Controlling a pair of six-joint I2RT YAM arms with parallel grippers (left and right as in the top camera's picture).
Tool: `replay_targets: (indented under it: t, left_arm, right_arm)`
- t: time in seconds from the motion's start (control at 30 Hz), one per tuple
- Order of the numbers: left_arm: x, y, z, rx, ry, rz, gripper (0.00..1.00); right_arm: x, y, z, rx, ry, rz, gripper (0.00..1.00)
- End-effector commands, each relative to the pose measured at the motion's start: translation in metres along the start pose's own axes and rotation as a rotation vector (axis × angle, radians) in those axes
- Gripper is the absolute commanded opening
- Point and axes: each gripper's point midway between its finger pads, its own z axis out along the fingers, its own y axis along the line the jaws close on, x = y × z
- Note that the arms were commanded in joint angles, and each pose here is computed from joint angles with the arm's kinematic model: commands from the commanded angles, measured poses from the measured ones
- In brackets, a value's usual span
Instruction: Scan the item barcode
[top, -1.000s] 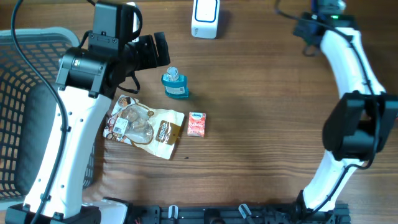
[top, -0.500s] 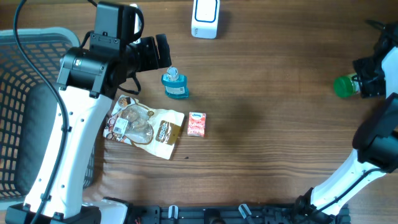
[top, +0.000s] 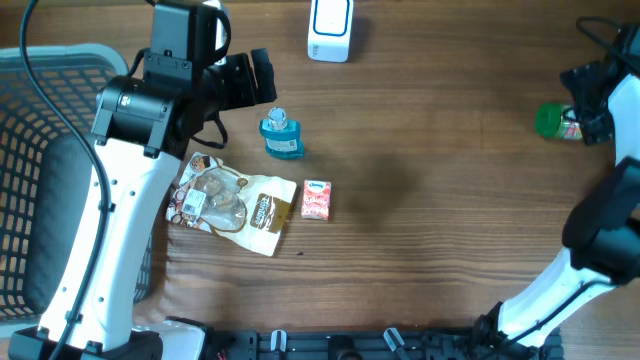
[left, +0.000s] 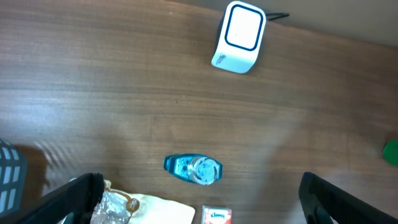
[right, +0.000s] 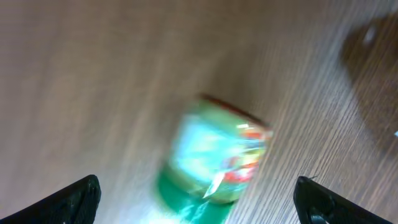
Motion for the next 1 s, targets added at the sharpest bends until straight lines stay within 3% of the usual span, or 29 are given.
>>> replay_targets:
  t: [0.0,0.03,0.1,0.13,0.33,0.4,0.6,0.77,0.87,0.97]
  left_arm:
    - [-0.005,-0.006,0.001,0.023,-0.018,-0.004,1.0]
    - [-0.011,-0.009,0.001,0.033,-0.043,0.018,1.0]
    - [-0.027,-0.011,0.0,0.042,-0.109,0.046,1.0]
    - [-0.034,-0.009,-0.001,0.038,-0.134,0.04,1.0]
    - [-0.067,0.012,-0.024,0.026,-0.267,0.001,1.0]
    - [-0.076,0.003,-0.05,0.067,-0.34,0.081,1.0]
    - [-0.081,0.012,-0.13,0.043,-0.512,0.052,1.0]
    - [-0.069,0.04,-0.237,-0.042,-0.754,-0.009,1.0]
    - [-0.053,0.05,-0.27,-0.055,-0.811,-0.027,1.0]
    - [-0.041,0.054,-0.27,-0.069,-0.777,-0.024,1.0]
  right_arm:
    - [-0.019,0.038,-0.111,-0.147,-0.22,-0.062,1.0]
    - [-0.006,0.054,-0.132,-0.224,-0.207,-0.119,1.0]
    - [0.067,0.11,-0.175,-0.51,-0.035,-0.393,1.0]
    - [0.095,0.122,-0.184,-0.562,0.016,-0.458,1.0]
    - [0.254,0.132,-0.215,-0.53,0.123,-0.831,1.0]
    - [0.293,0.125,-0.229,-0.527,0.146,-0.907,1.0]
    - [0.354,0.12,-0.257,-0.605,0.181,-1.053,1.0]
    - [0.396,0.116,-0.259,-0.675,0.387,-1.102,1.0]
    - [0.407,0.118,-0.255,-0.653,0.432,-1.123,1.0]
    - [0.419,0.133,-0.262,-0.643,0.445,-1.152,1.0]
